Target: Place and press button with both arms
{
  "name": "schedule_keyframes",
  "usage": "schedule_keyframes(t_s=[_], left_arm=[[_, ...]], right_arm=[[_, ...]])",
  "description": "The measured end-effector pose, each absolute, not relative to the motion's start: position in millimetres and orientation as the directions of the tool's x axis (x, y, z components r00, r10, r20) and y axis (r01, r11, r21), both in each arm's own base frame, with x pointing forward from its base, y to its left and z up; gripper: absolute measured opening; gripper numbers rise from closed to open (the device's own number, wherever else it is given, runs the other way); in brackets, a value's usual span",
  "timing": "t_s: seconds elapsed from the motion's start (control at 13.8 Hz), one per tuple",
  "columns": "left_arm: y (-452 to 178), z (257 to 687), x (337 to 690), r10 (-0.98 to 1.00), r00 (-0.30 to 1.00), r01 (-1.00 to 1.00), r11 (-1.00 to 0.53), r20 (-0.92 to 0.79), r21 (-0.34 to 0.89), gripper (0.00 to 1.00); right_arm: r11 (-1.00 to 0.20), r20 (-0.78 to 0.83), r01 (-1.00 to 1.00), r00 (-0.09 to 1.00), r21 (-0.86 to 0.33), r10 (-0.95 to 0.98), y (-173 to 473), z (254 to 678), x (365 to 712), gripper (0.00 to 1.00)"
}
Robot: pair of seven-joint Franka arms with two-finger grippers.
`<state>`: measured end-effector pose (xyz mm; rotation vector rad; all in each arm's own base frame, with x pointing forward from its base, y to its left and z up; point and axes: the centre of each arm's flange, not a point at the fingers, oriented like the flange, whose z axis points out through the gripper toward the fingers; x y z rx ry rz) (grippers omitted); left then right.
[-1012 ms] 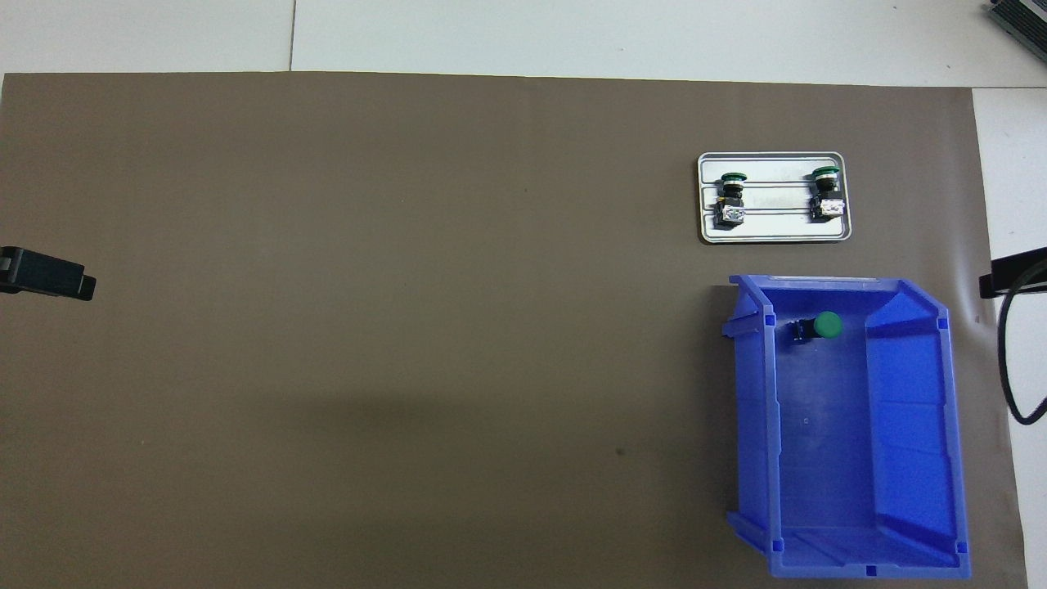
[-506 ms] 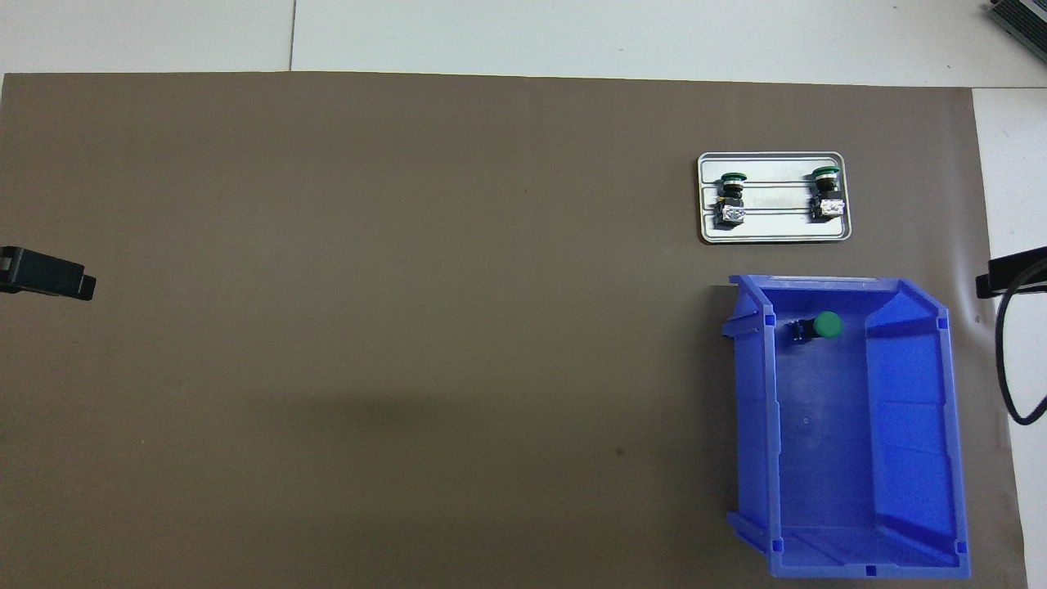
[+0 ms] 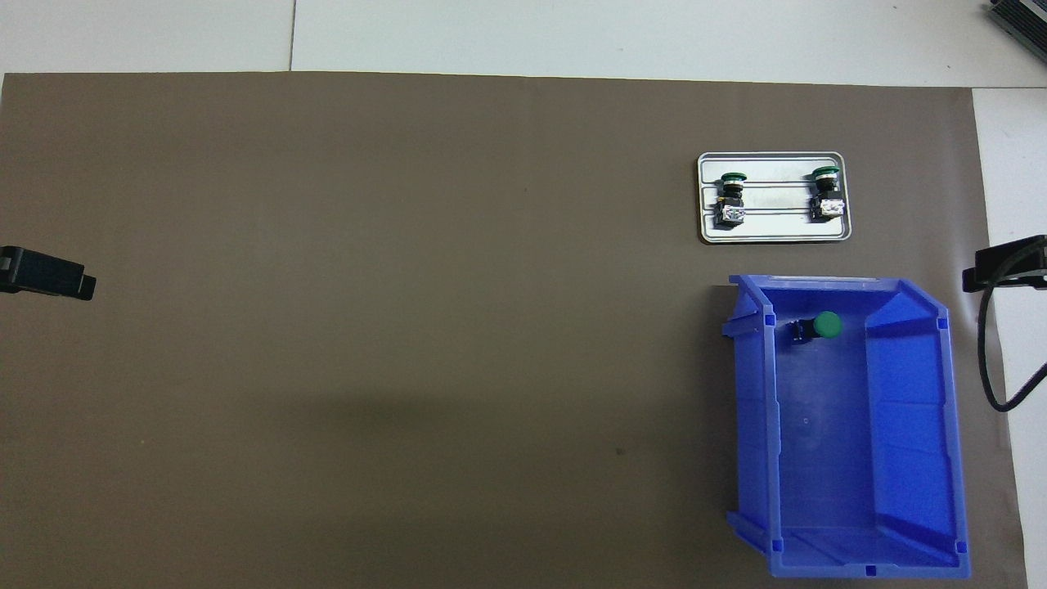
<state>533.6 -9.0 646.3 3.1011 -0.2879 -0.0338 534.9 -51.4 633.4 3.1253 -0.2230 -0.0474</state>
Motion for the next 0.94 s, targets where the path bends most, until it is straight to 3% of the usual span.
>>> schedule_keyframes(t_s=[0.94], left_arm=[[-26.2, 653.4, 536.0, -0.217, 0.976, -0.217, -0.976, 0.016, 0.019, 1.00]], right_arm=[[-0.995, -0.025, -0.096, 0.995, 0.010, -0.096, -28.5, 634.8, 537.6, 1.00]])
